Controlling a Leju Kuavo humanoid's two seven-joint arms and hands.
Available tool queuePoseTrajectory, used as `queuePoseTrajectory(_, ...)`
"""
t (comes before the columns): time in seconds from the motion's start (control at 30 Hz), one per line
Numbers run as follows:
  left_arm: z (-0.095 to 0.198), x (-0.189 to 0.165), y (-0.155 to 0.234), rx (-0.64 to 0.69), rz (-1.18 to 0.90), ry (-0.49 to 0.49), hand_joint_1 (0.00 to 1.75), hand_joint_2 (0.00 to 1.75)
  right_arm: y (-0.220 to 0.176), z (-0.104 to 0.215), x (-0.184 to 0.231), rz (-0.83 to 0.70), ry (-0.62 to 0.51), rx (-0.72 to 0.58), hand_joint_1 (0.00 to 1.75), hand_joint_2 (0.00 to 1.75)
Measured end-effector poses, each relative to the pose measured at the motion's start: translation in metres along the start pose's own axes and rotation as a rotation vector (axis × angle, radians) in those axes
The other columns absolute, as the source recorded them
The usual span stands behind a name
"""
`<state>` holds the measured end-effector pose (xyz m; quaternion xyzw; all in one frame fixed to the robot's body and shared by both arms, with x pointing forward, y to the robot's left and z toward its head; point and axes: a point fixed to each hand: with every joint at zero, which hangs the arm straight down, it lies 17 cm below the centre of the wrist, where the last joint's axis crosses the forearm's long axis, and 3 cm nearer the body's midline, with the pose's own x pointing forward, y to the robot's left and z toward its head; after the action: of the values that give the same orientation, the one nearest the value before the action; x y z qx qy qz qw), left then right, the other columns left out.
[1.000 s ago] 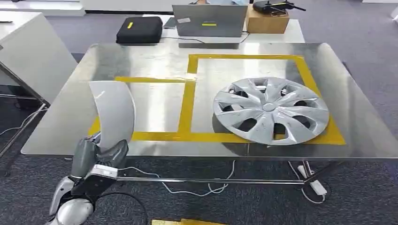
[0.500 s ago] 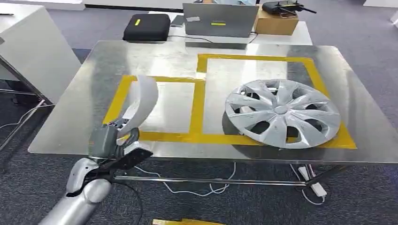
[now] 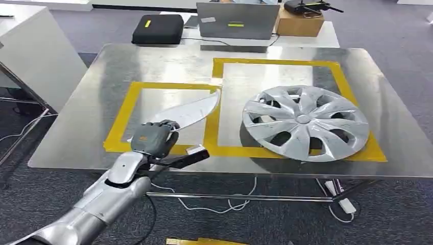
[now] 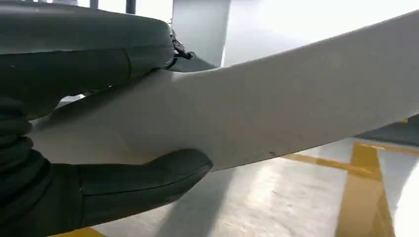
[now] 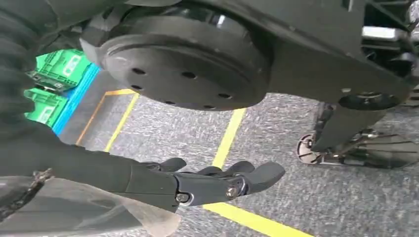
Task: Take the parts from the cabinet and place them on the table.
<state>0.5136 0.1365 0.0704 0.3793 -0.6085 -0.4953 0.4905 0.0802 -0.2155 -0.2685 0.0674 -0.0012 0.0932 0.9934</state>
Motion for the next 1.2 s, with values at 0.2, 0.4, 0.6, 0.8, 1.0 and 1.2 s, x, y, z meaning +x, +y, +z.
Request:
queuePoseTrajectory(0.2, -0.009, 0.024, -0.014, -0.061, -0.021, -0.037, 0.0, 1.75, 0.003, 0.001, 0.003, 0.016, -0.005, 0.006, 0.0, 0.0)
queuePoseTrajectory(0.4, -0.014, 0.041, -0.016, -0.065, -0.016, -0.064, 0.0, 1.75, 0.003, 0.0, 0.002, 0.032, -0.003, 0.004, 0.0, 0.0)
queuePoseTrajectory(0.6, -0.019, 0.05, -0.007, -0.025, 0.003, -0.062, 0.0, 0.0, 0.002, 0.0, 0.002, 0.034, -0.004, 0.0, 0.0, 0.0)
queuePoseTrajectory(0.8, -0.005, 0.081, 0.002, 0.028, 0.244, -0.151, 0.0, 0.0, 0.003, -0.001, -0.007, 0.003, 0.009, 0.001, 0.0, 0.0)
queuePoseTrajectory(1.0, 0.041, 0.098, 0.032, 0.149, 0.507, -0.224, 0.0, 0.0, 0.009, -0.005, -0.035, -0.058, 0.049, 0.012, 0.0, 0.0)
queuePoseTrajectory(1.2, 0.108, 0.083, 0.081, 0.318, 0.726, -0.282, 0.0, 0.0, 0.013, -0.006, -0.047, -0.12, 0.068, 0.024, 0.0, 0.0)
